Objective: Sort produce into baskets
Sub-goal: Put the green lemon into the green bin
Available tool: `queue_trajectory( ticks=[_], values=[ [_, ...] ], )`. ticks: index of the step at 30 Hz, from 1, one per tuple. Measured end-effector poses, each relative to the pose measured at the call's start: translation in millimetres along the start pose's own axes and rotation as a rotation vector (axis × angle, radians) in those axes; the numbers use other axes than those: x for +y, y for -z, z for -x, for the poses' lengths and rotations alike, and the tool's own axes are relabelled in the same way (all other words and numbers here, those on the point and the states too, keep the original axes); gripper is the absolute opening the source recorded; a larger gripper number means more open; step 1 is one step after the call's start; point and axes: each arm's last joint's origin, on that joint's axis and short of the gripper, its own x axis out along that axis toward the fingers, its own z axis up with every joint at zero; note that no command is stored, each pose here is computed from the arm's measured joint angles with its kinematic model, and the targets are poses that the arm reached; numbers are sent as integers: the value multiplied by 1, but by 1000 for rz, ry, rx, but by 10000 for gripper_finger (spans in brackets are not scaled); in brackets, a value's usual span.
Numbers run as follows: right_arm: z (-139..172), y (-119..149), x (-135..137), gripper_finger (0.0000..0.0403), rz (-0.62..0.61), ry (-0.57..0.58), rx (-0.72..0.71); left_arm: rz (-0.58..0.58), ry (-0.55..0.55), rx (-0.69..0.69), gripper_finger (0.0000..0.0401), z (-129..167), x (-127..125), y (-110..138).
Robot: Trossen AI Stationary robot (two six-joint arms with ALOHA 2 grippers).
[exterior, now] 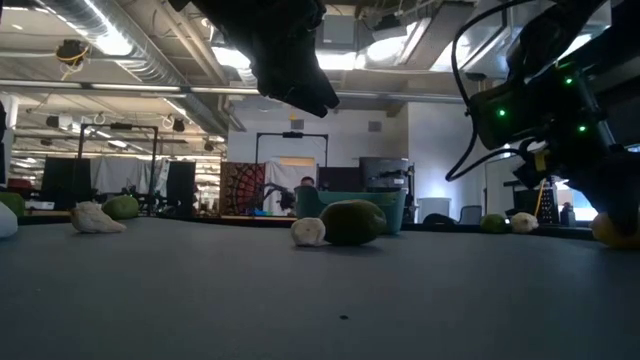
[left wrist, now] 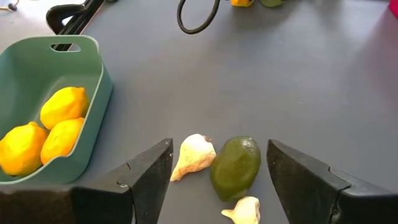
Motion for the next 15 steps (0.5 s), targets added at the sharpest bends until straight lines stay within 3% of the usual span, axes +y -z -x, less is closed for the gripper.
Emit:
queue_trajectory(
  ticks=[15],
  values=[
    [58,-27,1,156,37,17,-242,-1,0,0,255,0,0,0]
  ],
)
